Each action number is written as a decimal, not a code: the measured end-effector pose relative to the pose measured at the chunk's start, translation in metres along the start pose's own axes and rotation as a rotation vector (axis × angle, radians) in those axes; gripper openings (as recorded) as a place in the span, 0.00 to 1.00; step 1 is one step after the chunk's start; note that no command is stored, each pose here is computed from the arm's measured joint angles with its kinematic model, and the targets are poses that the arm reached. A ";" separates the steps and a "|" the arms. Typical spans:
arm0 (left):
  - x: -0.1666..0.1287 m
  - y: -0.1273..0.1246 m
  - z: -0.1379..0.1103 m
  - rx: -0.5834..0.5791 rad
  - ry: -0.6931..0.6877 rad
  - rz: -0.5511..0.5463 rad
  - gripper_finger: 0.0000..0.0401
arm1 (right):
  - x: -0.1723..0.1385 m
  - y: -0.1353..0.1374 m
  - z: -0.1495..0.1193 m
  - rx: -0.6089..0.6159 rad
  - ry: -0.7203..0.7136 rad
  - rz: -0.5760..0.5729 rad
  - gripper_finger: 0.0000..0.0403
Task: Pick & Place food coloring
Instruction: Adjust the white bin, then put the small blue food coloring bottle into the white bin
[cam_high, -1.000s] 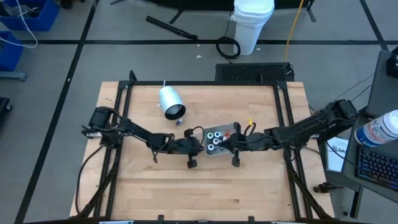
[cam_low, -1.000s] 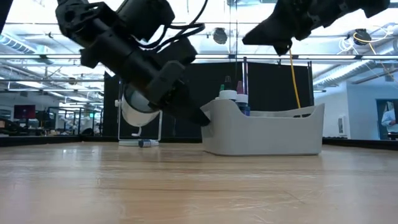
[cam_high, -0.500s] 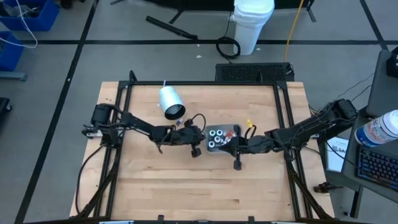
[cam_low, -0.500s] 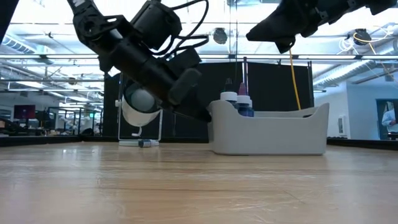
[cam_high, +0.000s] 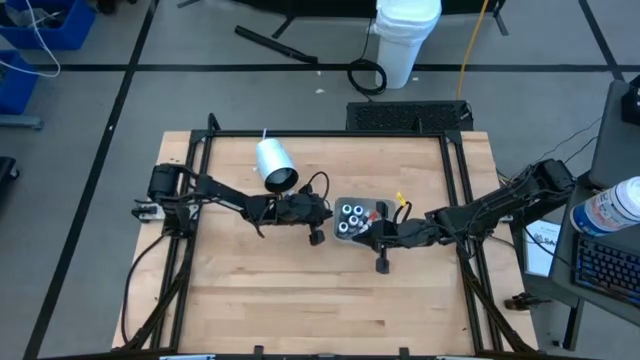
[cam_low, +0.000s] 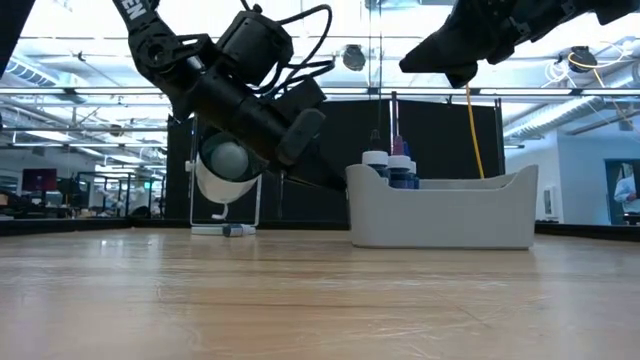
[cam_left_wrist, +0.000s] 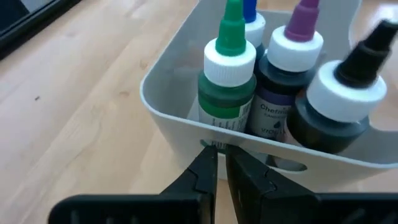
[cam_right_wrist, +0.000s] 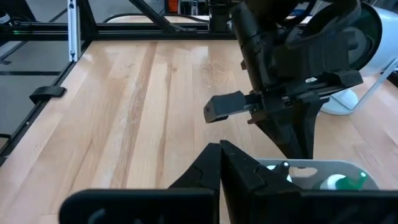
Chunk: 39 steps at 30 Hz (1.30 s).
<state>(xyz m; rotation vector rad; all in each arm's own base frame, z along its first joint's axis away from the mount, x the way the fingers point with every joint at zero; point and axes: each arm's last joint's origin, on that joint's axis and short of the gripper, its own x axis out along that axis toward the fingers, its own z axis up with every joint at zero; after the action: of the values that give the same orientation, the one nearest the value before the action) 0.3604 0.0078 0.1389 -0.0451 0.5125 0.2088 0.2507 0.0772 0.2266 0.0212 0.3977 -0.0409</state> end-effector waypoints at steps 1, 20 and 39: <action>0.000 0.000 -0.001 0.011 0.008 0.001 0.10 | 0.000 0.000 0.000 0.004 0.000 -0.001 0.00; -0.123 -0.044 0.001 0.224 0.115 0.341 0.10 | 0.116 -0.015 0.028 -0.020 -0.009 -0.010 0.00; -0.232 -0.006 -0.087 0.122 -0.025 0.362 0.10 | 0.256 -0.050 -0.004 -0.036 0.161 -0.402 0.00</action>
<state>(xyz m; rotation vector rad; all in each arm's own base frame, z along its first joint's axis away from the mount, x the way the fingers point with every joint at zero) 0.1226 -0.0500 0.1774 0.1703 0.5051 0.5306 0.4823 0.0181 0.1232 -0.0920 0.5591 -0.4312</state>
